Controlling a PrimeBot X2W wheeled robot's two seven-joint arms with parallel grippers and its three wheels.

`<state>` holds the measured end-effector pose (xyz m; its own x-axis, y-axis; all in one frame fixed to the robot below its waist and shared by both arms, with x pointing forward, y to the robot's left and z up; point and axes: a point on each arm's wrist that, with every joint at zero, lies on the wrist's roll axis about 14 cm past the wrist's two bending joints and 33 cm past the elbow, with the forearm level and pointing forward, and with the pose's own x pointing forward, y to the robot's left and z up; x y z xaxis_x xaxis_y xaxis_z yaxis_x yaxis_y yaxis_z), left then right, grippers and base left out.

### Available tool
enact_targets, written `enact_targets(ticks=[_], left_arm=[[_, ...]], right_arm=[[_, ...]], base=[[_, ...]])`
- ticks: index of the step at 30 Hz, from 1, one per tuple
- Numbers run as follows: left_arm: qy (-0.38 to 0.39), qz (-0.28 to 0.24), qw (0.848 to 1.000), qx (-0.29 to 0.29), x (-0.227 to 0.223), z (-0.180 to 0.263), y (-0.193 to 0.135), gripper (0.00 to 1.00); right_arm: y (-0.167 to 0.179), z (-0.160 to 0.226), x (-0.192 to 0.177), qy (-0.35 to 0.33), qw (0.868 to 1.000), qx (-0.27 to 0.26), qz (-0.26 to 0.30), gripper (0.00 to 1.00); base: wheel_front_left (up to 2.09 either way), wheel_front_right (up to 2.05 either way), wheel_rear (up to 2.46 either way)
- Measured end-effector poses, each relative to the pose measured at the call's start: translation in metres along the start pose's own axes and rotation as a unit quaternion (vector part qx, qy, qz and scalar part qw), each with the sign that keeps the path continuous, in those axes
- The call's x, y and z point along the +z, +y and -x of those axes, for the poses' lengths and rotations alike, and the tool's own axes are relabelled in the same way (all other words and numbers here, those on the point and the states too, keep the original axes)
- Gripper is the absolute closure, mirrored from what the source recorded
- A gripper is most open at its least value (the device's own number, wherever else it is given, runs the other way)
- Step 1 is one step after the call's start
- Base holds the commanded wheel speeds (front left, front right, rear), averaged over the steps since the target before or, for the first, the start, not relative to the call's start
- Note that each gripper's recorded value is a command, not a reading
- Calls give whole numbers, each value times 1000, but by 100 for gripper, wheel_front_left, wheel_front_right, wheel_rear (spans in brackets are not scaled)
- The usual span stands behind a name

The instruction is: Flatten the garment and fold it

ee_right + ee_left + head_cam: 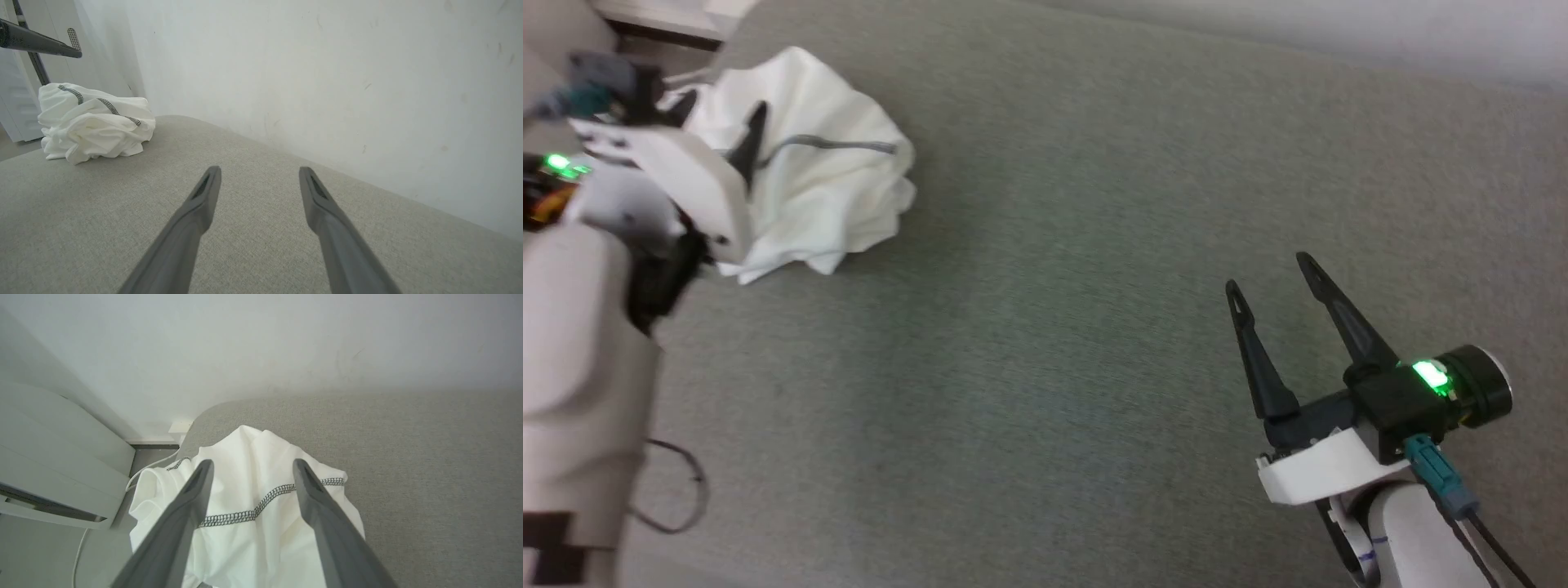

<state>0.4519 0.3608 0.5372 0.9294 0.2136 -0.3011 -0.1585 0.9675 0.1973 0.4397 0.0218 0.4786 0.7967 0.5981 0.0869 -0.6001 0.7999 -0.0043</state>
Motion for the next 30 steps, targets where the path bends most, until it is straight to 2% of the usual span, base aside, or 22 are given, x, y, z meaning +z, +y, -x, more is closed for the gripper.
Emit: enact_targets(ticks=[3,5,7,12,14,16,17,18,20,23,25,27,30], left_arm=[[82,-19,996,-13,-16,-22,2,0],[158,-23,987,-26,-41,-31,-2,0],[248,-44,967,-36,-73,-33,-4,0],[396,-21,917,-46,-127,-31,-4,0],[416,-19,907,-53,-136,-34,-8,0],[423,-8,904,-63,-141,-40,-14,0],[427,-2,902,-66,-145,-42,-17,40],[431,0,900,-70,-148,-43,-19,100],[423,3,903,-75,-147,-48,-22,100],[389,14,917,-83,-137,-55,-28,100],[358,51,928,-93,-128,-58,-37,100],[309,95,940,-109,-111,-63,-51,100],[214,98,964,-123,-69,-68,-57,100]], right_arm=[[-13,2,-5,2,1000,-17,-6,0],[-24,5,-10,7,999,-32,-7,0],[-33,10,-17,15,999,-45,-9,0],[-54,22,-33,36,996,-76,-12,0],[-61,27,-38,44,995,-88,-14,0],[-67,32,-44,52,994,-98,-14,0],[-70,34,-46,55,993,-102,-15,0],[-73,37,-48,59,992,-107,-15,0],[-77,41,-51,65,991,-115,-14,0],[-81,44,-51,68,990,-121,-10,0],[-82,46,-47,66,990,-124,-7,0],[-83,49,-42,63,990,-128,-7,0],[-83,56,-33,60,989,-135,-7,0]], base=[[0,0,0],[0,0,0],[0,0,0],[0,0,0],[0,0,0],[0,0,0],[0,0,0],[0,0,0],[0,0,0],[0,0,0],[0,0,0],[0,0,0],[0,0,0]])
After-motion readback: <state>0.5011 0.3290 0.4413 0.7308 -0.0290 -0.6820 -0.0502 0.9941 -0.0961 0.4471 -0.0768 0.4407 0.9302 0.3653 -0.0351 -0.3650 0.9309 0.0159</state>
